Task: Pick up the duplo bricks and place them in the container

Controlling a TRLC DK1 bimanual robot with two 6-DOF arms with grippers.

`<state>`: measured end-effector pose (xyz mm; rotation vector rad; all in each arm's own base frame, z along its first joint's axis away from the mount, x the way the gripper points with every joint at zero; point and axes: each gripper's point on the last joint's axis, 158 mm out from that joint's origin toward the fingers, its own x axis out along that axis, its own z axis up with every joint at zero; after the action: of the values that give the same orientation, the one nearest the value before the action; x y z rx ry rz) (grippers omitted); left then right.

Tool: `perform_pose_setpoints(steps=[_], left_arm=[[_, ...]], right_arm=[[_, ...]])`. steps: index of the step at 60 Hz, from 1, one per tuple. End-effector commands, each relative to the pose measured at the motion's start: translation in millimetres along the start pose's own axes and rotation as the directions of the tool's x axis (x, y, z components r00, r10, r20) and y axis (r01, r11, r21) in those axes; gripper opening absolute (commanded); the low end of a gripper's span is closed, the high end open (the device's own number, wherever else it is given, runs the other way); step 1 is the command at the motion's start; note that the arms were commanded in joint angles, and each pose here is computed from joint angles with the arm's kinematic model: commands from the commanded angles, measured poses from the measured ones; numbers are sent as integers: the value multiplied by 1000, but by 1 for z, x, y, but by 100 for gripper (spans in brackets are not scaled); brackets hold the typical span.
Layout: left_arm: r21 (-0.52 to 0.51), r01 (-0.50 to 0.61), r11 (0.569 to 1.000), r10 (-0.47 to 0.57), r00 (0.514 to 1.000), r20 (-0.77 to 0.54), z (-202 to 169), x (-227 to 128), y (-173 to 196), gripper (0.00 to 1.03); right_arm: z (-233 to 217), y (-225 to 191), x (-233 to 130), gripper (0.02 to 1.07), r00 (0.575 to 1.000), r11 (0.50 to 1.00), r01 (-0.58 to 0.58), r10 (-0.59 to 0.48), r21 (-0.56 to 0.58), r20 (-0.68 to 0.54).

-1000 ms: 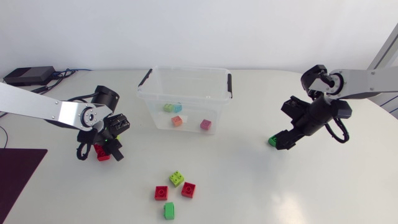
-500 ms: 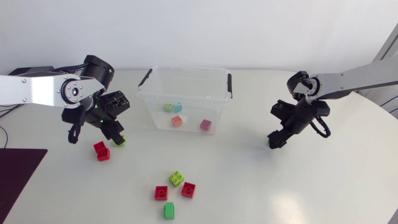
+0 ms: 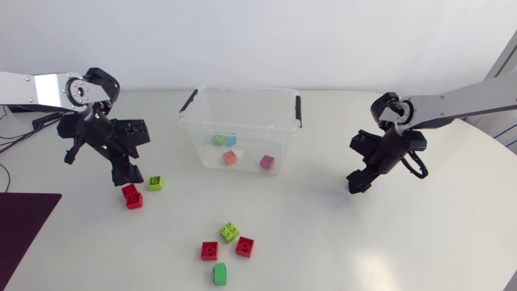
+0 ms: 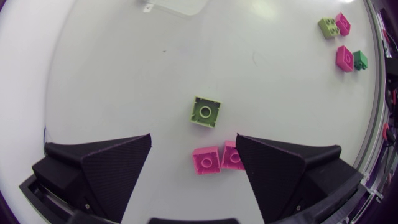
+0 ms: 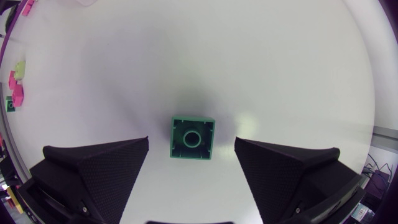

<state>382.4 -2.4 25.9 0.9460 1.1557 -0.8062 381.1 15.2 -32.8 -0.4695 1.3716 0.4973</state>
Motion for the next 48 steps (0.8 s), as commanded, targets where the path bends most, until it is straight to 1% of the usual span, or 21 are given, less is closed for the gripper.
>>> perform_pose_setpoints(steps=[1, 5, 11, 16, 23, 25, 31, 34, 35, 37, 38, 39, 42, 43, 48], left_arm=[[84, 80, 993, -79, 997, -15, -1, 18, -7, 96], [106, 125, 986, -124, 992, -16, 0, 27, -11, 96], [113, 150, 982, -148, 989, -21, 1, 35, -9, 96], [125, 190, 974, -190, 982, -10, 5, 42, -11, 96], [133, 213, 968, -214, 977, -6, 8, 53, -10, 93], [138, 234, 962, -235, 972, -8, 8, 56, -11, 92], [151, 251, 956, -255, 967, 3, 9, 59, -12, 91], [151, 262, 953, -265, 964, 0, 10, 65, -12, 86], [151, 265, 952, -268, 964, -1, 10, 67, -12, 82], [149, 266, 952, -269, 963, -1, 10, 68, -11, 78], [148, 271, 951, -274, 962, -1, 10, 68, -11, 66], [150, 273, 950, -276, 961, -1, 11, 69, -12, 61], [149, 281, 948, -285, 958, 9, 13, 69, -13, 35], [147, 286, 947, -290, 957, 10, 13, 69, -14, 32], [146, 309, 940, -314, 949, 10, 14, 67, -19, 31]], right_arm=[[-2, 0, -1, 102, 1000, 999, 7, -7, -37, -6], [-3, -1, -1, 102, 1000, 999, 6, -6, -37, -6], [-5, -1, 0, 102, 1000, 999, 4, -4, -39, -9], [-6, -2, 2, 102, 1000, 999, 2, -3, -37, -12], [-5, -3, 2, 102, 1000, 999, 3, -4, -37, -11], [-5, -3, 2, 102, 1000, 999, 3, -4, -37, -11], [-6, -3, 3, 102, 1000, 999, 2, -2, -35, -13], [-7, -3, 5, 102, 1000, 999, 0, 0, -35, -16], [-7, -3, 5, 102, 1000, 999, -1, 1, -35, -17], [-7, -2, 6, 102, 1000, 999, -2, 1, -38, -17], [-8, -1, 6, 102, 1000, 999, -4, 3, -36, -19], [-7, -1, 6, 102, 1000, 999, -4, 3, -38, -19], [-6, -1, 5, 102, 1000, 999, -2, 1, -41, -17], [-6, -1, 5, 102, 1000, 999, -2, 1, -41, -17], [-4, -2, 4, 102, 1000, 999, 2, -3, -43, -14]])
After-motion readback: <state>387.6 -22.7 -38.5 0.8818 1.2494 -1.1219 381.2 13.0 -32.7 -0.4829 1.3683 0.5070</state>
